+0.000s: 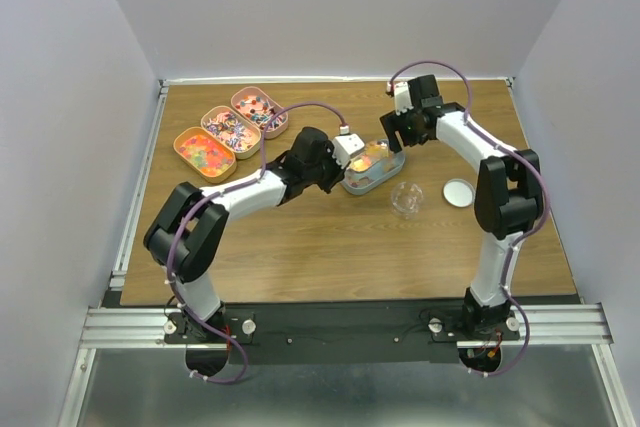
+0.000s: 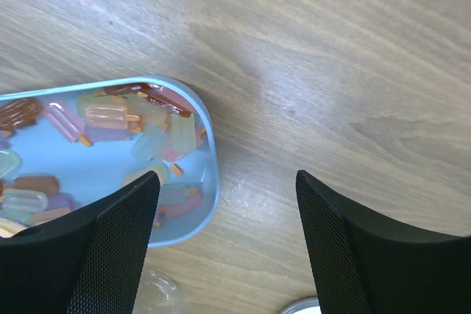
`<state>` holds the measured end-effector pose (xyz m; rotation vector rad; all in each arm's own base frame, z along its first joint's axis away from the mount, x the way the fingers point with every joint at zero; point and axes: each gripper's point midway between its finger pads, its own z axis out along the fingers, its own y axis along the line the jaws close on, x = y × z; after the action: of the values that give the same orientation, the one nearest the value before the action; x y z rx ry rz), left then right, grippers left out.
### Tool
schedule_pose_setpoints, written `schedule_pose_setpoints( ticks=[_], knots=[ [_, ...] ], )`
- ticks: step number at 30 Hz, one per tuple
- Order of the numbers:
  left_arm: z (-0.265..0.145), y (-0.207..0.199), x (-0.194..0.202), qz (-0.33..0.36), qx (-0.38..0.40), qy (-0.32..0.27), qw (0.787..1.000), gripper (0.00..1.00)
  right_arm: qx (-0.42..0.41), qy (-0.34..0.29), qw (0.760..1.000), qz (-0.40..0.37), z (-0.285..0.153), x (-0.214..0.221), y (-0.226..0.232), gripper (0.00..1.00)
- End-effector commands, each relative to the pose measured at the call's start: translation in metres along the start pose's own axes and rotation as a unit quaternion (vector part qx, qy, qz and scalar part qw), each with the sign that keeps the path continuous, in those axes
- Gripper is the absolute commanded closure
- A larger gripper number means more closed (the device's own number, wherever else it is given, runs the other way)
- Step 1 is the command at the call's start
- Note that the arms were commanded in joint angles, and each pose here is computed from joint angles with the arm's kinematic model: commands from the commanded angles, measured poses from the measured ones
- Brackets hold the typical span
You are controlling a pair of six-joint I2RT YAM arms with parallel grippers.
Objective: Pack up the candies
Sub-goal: Place the fake candies in the packing bottle.
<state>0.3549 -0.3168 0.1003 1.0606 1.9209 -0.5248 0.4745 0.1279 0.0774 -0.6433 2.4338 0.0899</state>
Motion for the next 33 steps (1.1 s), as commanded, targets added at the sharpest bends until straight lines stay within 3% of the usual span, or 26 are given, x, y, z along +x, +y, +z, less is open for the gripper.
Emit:
schedule_pose_setpoints(
  ticks=[1, 8, 23, 30, 33],
  knots=[
    [-0.016, 0.001, -0.027, 0.014, -0.003, -0.05, 0.999, 1.0, 0.021, -0.021, 1.0, 0.009, -0.027, -0.015, -0.007, 0.19],
    [-0.028, -0.01, -0.021, 0.017, 0.018, -0.037, 0.999, 1.0, 0.072, -0.017, 0.997, 0.039, -0.049, -0.003, -0.02, 0.19],
    [-0.047, -0.064, -0.01, 0.074, 0.09, 0.016, 0.993, 1.0, 0.154, -0.054, 0.965, 0.204, -0.106, 0.018, -0.04, 0.17],
    [-0.047, -0.081, -0.02, 0.095, 0.108, 0.034, 0.989, 1.0, 0.155, -0.076, 0.95, 0.261, -0.125, 0.039, -0.03, 0.11],
    [-0.046, -0.083, -0.021, 0.098, 0.111, 0.044, 0.988, 1.0, 0.168, -0.087, 0.942, 0.277, -0.136, 0.047, -0.031, 0.01]
  ],
)
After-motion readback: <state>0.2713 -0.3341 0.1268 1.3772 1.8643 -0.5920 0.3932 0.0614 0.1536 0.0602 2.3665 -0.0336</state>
